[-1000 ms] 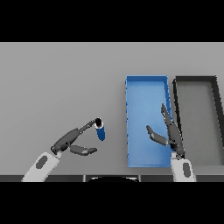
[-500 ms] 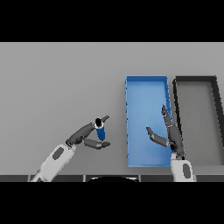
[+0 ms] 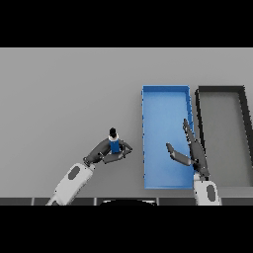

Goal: Pick up the blue pipe and place it into the blue bin.

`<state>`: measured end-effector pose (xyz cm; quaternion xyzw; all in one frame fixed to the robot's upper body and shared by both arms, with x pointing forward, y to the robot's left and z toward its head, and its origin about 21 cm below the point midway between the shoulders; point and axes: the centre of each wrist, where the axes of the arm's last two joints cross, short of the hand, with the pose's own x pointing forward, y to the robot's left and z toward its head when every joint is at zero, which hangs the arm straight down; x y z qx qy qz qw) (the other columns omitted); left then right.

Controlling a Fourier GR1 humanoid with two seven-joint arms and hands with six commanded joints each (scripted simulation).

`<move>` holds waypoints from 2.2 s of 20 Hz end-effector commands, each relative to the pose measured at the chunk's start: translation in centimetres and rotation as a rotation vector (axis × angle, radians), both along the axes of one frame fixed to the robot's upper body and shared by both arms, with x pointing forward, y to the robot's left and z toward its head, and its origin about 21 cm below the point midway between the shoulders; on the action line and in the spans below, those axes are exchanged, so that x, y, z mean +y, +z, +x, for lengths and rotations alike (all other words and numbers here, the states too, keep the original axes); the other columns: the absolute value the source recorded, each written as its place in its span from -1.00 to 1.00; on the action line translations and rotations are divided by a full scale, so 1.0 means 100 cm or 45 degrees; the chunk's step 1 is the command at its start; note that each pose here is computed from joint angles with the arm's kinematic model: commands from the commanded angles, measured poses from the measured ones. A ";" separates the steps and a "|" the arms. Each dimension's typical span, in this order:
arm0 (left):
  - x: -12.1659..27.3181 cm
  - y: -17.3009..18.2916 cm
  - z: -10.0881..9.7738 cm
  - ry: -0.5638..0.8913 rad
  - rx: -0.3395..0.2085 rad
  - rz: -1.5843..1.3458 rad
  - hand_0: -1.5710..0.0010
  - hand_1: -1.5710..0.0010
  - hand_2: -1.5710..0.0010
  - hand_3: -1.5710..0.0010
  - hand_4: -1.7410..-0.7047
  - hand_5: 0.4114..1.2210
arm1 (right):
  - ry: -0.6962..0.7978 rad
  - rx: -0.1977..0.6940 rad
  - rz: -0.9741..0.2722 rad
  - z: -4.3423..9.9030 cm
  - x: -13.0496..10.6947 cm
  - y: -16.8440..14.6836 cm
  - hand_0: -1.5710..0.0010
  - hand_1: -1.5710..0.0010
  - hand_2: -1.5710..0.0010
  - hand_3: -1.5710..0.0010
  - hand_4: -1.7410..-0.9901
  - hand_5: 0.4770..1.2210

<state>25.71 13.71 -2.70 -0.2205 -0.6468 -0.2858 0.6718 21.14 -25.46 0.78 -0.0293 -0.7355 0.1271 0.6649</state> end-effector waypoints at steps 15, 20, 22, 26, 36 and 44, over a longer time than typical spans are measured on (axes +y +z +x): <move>-0.033 0.064 -0.006 -0.141 -0.305 -0.164 -0.97 -0.98 -0.98 -0.84 -0.96 0.98 | 0.011 -0.028 -0.046 0.001 -0.001 0.001 1.00 1.00 1.00 1.00 0.39 -0.57; -0.040 0.080 -0.003 -0.185 -0.285 -0.124 -0.99 -0.99 -0.99 -0.84 -0.97 0.99 | 0.003 -0.030 -0.055 0.002 -0.002 0.002 1.00 1.00 1.00 1.00 0.47 -0.58; -0.038 0.079 -0.005 -0.195 -0.289 -0.127 -0.99 -1.00 -1.00 -0.83 -0.97 1.00 | -0.010 -0.018 -0.039 0.001 -0.003 0.000 1.00 1.00 1.00 1.00 0.48 -0.59; -0.039 0.077 -0.005 -0.193 -0.263 -0.116 -1.00 -1.00 -1.00 -0.84 -0.98 1.00 | -0.013 -0.029 -0.022 -0.006 -0.004 -0.002 1.00 1.00 1.00 1.00 0.48 -0.59; -0.036 0.077 -0.007 -0.212 -0.280 -0.100 -1.00 -1.00 -1.00 -0.83 -0.98 1.00 | 0.321 -0.107 0.147 0.004 -0.015 0.052 1.00 1.00 1.00 1.00 0.40 -0.77; -0.042 0.076 -0.003 -0.210 -0.264 -0.080 -1.00 -1.00 -1.00 -0.83 -0.98 1.00 | 0.805 -0.137 -0.015 0.015 0.019 0.127 1.00 1.00 1.00 1.00 0.17 -0.88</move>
